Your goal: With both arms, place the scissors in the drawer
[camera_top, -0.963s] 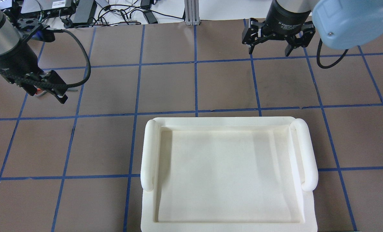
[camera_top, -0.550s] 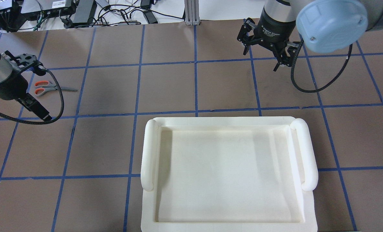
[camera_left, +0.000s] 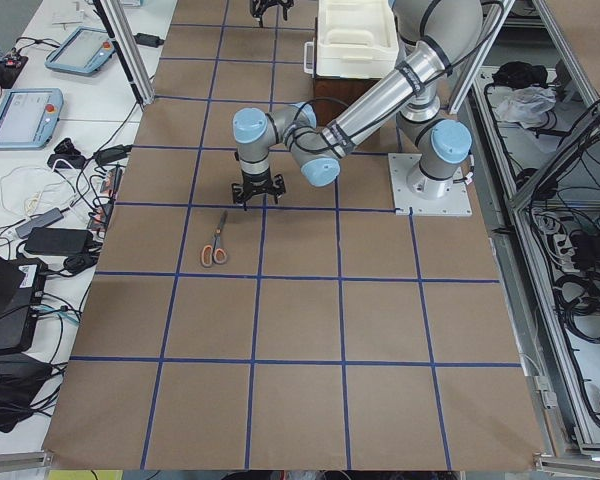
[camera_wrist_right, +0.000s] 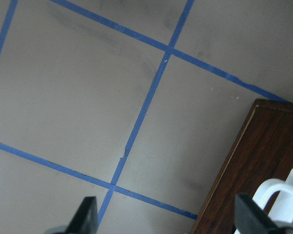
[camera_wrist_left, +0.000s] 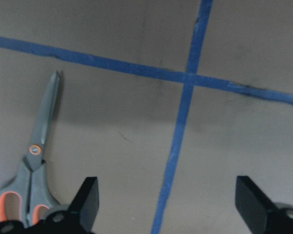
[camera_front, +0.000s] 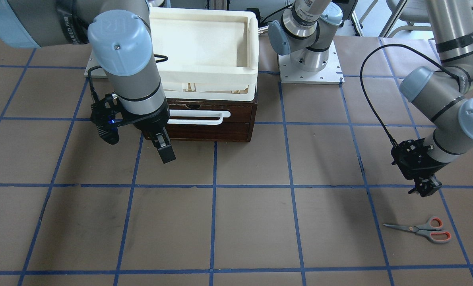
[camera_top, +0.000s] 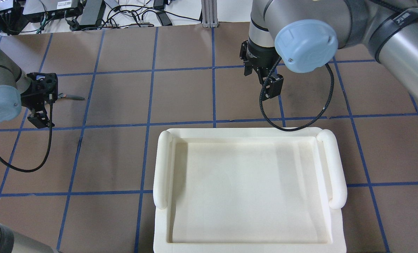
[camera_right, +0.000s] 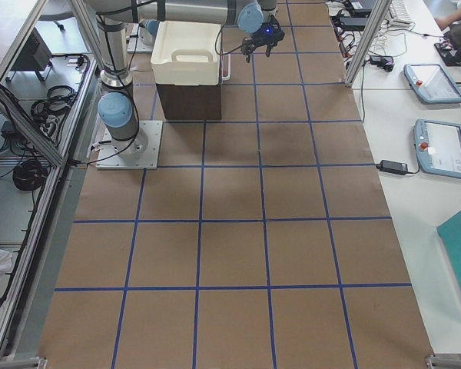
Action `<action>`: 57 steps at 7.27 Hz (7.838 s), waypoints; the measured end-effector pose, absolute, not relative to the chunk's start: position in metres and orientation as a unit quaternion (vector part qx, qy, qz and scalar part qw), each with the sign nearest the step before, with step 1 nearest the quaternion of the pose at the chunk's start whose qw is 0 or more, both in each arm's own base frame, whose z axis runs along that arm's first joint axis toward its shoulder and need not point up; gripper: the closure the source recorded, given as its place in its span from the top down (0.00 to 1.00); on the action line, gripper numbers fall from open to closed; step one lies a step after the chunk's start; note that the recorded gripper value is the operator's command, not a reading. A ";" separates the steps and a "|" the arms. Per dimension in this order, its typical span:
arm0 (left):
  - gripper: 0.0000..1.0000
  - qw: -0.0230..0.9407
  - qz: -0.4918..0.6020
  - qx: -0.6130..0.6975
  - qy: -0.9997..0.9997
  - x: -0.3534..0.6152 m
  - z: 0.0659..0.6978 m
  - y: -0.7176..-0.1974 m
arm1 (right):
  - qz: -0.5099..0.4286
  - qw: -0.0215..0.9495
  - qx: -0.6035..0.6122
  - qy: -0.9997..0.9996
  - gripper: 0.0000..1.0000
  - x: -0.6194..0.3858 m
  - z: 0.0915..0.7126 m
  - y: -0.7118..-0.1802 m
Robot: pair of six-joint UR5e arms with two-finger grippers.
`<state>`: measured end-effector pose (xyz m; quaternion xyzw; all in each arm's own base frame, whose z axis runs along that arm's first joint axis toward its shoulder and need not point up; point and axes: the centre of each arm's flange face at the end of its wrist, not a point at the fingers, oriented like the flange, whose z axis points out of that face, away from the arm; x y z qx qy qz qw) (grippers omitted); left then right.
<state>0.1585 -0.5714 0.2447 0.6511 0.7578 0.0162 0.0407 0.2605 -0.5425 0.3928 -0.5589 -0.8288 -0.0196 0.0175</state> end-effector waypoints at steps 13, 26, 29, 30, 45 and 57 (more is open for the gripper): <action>0.84 0.021 -0.062 0.739 0.671 0.237 0.162 -0.650 | -0.104 0.136 -0.655 -0.736 1.00 0.323 0.313 -0.517; 0.50 0.017 -0.054 0.714 0.698 0.234 0.170 -0.650 | -0.127 0.164 -0.647 -0.734 1.00 0.330 0.283 -0.513; 0.23 0.017 -0.053 0.712 0.700 0.234 0.171 -0.650 | -0.128 0.165 -0.643 -0.737 1.00 0.330 0.280 -0.513; 0.18 0.018 -0.053 0.712 0.700 0.234 0.172 -0.650 | -0.129 0.166 -0.642 -0.737 1.00 0.330 0.279 -0.513; 0.09 -0.074 0.046 0.650 0.755 -0.040 0.516 -0.469 | -0.106 0.122 -0.598 -0.785 1.00 0.334 0.272 -0.535; 0.00 -0.008 0.008 0.667 0.745 -0.101 0.526 -0.480 | -0.063 0.083 -0.572 -0.814 1.00 0.329 0.282 -0.602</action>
